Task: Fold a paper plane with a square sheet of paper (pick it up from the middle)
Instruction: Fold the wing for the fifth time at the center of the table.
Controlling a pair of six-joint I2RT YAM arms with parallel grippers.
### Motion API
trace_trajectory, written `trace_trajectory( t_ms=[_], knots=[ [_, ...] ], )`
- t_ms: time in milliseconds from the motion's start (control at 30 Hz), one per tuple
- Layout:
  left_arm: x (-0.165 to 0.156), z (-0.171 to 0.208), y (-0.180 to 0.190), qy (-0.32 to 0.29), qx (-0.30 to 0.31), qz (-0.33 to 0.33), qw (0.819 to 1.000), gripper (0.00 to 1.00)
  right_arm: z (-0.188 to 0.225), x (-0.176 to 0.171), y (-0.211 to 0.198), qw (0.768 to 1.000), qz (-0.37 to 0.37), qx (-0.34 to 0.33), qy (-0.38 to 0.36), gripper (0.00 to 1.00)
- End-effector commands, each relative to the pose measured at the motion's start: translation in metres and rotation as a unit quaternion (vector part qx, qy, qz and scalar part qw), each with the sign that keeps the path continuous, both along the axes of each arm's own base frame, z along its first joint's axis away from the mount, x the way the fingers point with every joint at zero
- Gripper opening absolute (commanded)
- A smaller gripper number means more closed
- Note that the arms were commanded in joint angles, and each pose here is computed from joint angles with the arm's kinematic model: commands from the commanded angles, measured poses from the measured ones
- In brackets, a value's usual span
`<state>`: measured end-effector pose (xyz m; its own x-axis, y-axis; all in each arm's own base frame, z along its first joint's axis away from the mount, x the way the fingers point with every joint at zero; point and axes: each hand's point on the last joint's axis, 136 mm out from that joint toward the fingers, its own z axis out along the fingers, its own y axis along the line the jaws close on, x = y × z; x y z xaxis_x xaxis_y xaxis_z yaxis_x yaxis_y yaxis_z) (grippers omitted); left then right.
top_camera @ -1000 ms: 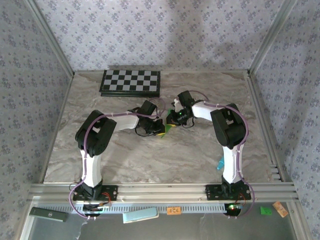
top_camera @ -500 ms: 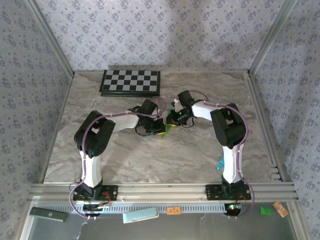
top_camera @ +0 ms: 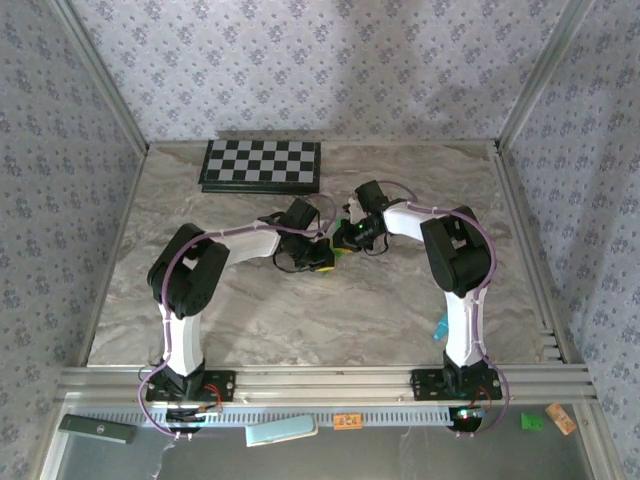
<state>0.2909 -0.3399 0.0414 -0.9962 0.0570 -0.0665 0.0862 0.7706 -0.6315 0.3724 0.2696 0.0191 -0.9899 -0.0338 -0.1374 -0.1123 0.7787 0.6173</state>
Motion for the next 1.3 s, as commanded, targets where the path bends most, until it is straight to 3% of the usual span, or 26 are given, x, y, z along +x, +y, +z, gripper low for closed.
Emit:
trace_trajectory(
  t_ms=[0,1267],
  knots=[
    [-0.005,-0.008,0.003,0.021,0.019,-0.006,1.000,0.09,-0.045,-0.015,-0.024,0.996,-0.021,-0.068,0.052,0.14],
    [-0.015,-0.036,0.027,0.053,0.054,0.008,0.997,0.07,-0.049,-0.017,-0.025,0.995,-0.018,-0.077,0.061,0.14]
  ],
)
